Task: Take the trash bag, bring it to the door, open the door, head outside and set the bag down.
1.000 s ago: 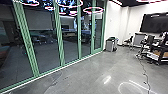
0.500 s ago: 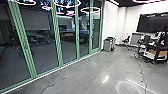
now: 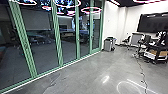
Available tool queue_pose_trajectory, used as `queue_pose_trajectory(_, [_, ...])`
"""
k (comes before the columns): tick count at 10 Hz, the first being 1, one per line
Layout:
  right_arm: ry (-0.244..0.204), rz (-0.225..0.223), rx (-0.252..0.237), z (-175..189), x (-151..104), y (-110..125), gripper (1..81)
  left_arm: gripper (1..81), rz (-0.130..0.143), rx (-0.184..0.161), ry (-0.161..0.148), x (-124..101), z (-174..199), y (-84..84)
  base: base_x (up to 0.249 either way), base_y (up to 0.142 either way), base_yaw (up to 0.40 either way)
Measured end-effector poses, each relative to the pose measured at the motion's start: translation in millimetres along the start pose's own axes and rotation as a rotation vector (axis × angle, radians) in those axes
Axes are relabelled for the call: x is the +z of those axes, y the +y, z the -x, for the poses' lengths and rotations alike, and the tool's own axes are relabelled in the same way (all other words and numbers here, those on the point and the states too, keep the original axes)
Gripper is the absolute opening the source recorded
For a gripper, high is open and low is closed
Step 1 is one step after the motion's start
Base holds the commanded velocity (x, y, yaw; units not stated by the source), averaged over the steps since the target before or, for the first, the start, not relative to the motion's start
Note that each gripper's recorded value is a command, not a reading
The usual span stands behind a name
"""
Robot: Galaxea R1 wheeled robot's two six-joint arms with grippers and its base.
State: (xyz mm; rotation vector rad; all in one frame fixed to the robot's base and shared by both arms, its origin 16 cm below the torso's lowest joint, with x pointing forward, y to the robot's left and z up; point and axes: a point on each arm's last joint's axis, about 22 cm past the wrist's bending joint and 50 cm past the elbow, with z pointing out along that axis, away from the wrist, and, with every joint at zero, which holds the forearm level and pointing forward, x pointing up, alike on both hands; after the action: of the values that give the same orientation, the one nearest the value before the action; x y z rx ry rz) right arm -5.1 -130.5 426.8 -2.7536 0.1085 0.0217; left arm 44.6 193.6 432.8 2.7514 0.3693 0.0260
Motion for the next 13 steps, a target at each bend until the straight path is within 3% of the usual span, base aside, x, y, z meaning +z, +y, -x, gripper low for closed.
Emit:
queue_pose_trajectory(4, [-0.003, 0.000, 0.000, 2, 0, 0, 81.1, 1.0, -0.001, -0.001, -0.002, 0, 2, -0.9, 0.038, 0.000, 0.000])
queue_pose_trajectory(13, [0.001, 0.000, -0.001, 3, 0, 0, 81.1, 1.0, 0.000, -0.001, -0.001, 0, 4, -1.0, 0.120, 0.000, 0.000])
